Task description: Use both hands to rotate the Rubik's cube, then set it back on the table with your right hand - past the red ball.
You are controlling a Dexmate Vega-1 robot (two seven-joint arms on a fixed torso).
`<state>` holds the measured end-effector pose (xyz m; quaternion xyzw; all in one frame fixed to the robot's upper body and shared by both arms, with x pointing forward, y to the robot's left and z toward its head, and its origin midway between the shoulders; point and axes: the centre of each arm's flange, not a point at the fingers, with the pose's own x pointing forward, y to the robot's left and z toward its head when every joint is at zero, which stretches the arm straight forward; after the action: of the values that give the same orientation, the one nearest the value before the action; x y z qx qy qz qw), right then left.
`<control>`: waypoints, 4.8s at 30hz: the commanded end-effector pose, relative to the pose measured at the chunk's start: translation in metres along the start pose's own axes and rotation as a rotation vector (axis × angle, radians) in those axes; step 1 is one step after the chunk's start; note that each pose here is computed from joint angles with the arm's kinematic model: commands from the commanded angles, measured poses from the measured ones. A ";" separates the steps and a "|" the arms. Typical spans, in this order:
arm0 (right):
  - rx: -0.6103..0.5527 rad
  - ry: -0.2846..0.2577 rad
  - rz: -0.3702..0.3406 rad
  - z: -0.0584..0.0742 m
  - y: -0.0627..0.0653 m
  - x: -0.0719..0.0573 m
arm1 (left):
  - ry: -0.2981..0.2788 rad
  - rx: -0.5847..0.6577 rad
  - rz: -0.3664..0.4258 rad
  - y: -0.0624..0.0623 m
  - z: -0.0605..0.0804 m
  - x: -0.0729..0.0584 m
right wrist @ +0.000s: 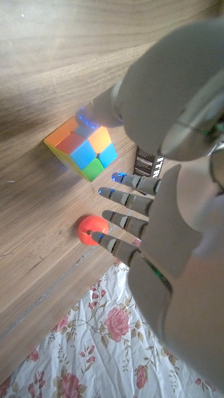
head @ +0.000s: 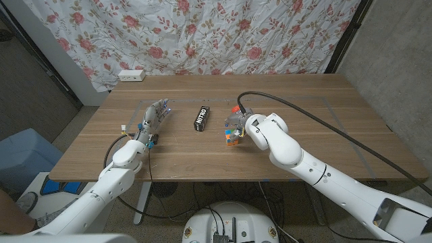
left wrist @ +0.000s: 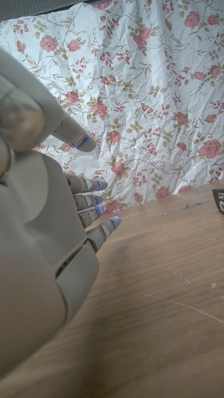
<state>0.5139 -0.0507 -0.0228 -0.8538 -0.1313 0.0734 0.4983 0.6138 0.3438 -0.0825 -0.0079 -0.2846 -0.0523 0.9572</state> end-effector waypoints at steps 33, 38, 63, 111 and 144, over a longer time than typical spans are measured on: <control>-0.003 0.026 -0.093 0.002 0.012 0.003 | 0.011 -0.007 -0.006 -0.001 -0.003 -0.008; -0.006 0.030 -0.098 0.002 0.012 0.004 | 0.013 -0.008 -0.008 -0.002 -0.005 -0.007; -0.001 0.026 -0.074 0.000 0.011 0.008 | 0.029 -0.009 -0.004 -0.003 -0.007 -0.005; -0.017 -0.005 -0.097 -0.015 0.000 0.007 | 0.042 -0.014 -0.009 -0.010 -0.010 0.005; 0.208 -0.075 -0.261 -0.070 -0.001 -0.012 | -0.004 0.022 -0.004 -0.034 0.018 0.008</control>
<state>0.5231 -0.0962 0.0014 -0.8066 -0.2154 0.0514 0.5480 0.6142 0.3207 -0.0727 -0.0006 -0.2767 -0.0533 0.9595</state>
